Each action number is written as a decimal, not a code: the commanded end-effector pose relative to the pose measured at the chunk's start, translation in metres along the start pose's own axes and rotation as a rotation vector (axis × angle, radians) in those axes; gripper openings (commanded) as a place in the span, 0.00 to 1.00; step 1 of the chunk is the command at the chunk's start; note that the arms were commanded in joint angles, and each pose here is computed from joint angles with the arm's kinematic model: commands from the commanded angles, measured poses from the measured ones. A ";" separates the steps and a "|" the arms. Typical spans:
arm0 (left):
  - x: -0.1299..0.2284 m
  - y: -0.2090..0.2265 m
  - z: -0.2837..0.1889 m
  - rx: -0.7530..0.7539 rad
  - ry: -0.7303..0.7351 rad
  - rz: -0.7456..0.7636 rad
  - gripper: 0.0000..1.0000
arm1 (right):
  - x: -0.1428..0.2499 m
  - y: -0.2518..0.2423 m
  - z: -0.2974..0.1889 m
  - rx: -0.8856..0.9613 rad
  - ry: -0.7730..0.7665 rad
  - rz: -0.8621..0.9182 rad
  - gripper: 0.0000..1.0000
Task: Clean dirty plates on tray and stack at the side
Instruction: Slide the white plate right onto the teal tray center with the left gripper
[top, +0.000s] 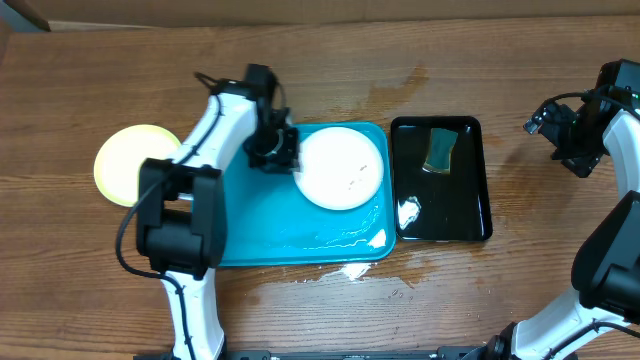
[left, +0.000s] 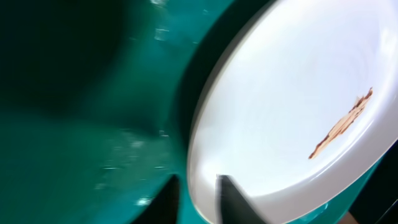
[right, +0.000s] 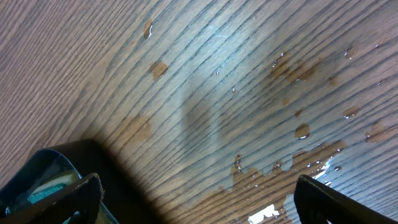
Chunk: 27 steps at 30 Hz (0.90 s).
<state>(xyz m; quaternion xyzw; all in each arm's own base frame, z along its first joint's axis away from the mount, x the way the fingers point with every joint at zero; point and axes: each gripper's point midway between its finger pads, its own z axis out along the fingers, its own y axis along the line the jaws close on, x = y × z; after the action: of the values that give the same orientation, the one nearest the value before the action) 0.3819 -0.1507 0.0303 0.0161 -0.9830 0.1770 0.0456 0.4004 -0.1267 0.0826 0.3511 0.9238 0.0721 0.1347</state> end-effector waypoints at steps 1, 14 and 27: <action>0.001 -0.021 -0.011 0.005 -0.038 0.009 0.68 | -0.008 0.006 -0.016 -0.020 -0.046 -0.004 1.00; -0.034 -0.026 -0.013 -0.025 -0.190 0.108 0.61 | -0.009 0.009 -0.016 -0.034 -0.049 -0.002 1.00; -0.031 -0.031 -0.003 -0.206 -0.231 0.172 0.39 | 0.041 0.073 -0.023 -0.326 0.148 -0.131 0.98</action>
<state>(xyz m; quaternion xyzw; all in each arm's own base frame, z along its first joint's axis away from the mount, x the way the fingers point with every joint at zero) 0.4096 -0.1772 0.0239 -0.0410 -0.9931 0.0974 -0.0517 0.4040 -0.0803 0.0908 0.3217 0.9205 0.1918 0.1117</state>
